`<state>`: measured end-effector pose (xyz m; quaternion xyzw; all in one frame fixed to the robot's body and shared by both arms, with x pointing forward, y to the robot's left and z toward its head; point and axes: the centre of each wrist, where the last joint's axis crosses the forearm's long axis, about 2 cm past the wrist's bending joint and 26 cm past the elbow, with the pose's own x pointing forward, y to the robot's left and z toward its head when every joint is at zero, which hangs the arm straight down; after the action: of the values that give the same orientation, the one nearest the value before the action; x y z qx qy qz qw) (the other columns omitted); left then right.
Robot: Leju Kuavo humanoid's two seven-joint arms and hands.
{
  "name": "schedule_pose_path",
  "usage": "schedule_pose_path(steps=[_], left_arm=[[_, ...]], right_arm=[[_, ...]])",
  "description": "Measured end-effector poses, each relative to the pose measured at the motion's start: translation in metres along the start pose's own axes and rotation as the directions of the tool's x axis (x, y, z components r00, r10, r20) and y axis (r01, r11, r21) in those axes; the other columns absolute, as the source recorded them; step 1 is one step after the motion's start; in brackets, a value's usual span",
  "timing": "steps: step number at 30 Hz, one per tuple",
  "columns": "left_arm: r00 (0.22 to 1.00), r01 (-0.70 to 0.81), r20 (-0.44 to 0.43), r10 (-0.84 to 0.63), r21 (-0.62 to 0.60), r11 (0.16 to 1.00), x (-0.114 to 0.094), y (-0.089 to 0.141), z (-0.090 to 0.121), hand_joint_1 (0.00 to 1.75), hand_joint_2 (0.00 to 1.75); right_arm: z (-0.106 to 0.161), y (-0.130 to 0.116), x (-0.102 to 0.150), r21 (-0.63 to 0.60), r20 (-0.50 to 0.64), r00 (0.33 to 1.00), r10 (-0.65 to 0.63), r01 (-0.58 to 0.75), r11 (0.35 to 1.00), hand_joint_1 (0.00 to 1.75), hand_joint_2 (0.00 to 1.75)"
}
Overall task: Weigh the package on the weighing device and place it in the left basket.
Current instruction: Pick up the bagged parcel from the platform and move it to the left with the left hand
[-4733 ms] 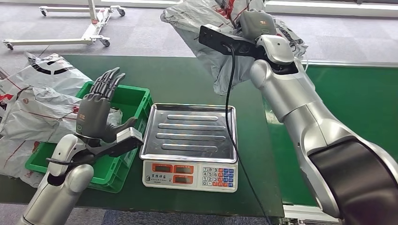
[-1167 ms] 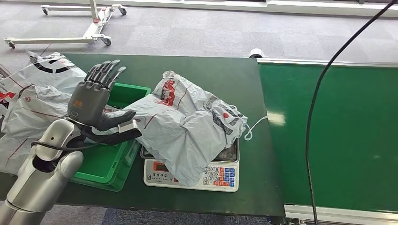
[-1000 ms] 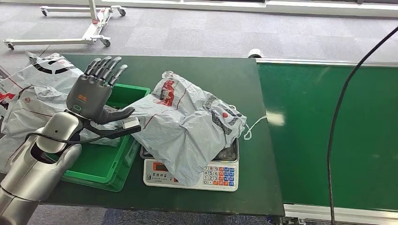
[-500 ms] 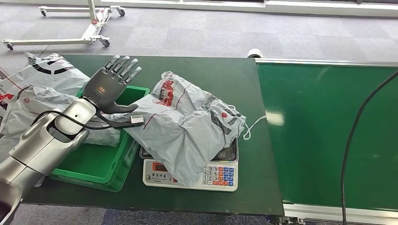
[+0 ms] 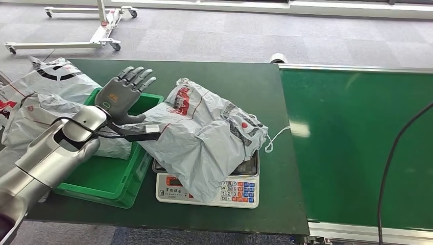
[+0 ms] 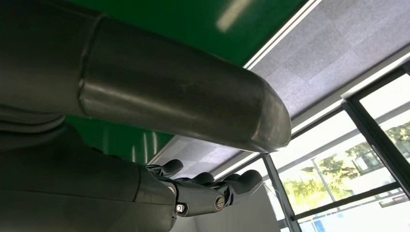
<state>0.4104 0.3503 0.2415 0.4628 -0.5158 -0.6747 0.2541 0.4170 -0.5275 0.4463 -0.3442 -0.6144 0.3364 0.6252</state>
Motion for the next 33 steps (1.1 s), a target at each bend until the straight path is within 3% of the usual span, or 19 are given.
schedule_pose_path(steps=[6, 10, 12, 14, 17, 23, 28, 33], left_arm=[[0.997, 0.071, -0.034, -0.067, 0.134, 0.988, -0.004, 0.015, 0.004, 0.00, 0.00], [0.990, 0.134, -0.065, -0.124, 0.185, 0.974, -0.004, 0.020, 0.007, 0.00, 1.75], [0.961, 0.262, -0.164, -0.222, 0.285, 0.922, -0.002, 0.020, 0.012, 0.00, 1.75], [0.915, 0.393, -0.272, -0.299, 0.423, 0.817, 0.002, 0.017, 0.019, 0.00, 1.75], [0.899, 0.427, -0.327, -0.292, 0.500, 0.754, 0.014, 0.012, 0.023, 0.00, 1.75], [0.903, 0.428, -0.245, -0.352, 0.482, 0.764, 0.034, 0.003, 0.021, 0.00, 1.75], [0.886, 0.464, -0.230, -0.404, 0.488, 0.740, 0.036, 0.014, 0.014, 0.00, 1.75], [0.929, 0.341, 0.013, -0.369, 0.350, 0.872, 0.050, 0.007, 0.012, 0.00, 1.75]], right_arm=[[-0.001, 0.010, -0.007, 0.010, -0.015, 1.000, 0.012, -0.012, 1.000, 0.00, 0.00], [-0.001, 0.018, -0.012, 0.019, -0.026, 0.999, 0.020, -0.019, 1.000, 0.00, 0.00], [-0.001, 0.023, -0.014, 0.018, -0.033, 0.999, 0.033, -0.033, 0.999, 0.00, 0.00], [-0.001, 0.032, -0.020, 0.010, -0.042, 0.998, 0.051, -0.051, 0.999, 0.00, 0.00], [0.000, 0.049, -0.033, 0.015, -0.055, 0.996, 0.067, -0.066, 0.998, 0.00, 0.00], [0.005, 0.063, -0.049, 0.044, -0.080, 0.995, 0.053, -0.050, 0.998, 0.00, 0.00], [0.013, 0.072, -0.064, 0.070, -0.108, 0.993, 0.041, -0.034, 0.997, 0.00, 0.00], [0.033, 0.085, -0.090, 0.099, -0.145, 0.989, 0.031, -0.017, 0.995, 0.00, 0.00]])
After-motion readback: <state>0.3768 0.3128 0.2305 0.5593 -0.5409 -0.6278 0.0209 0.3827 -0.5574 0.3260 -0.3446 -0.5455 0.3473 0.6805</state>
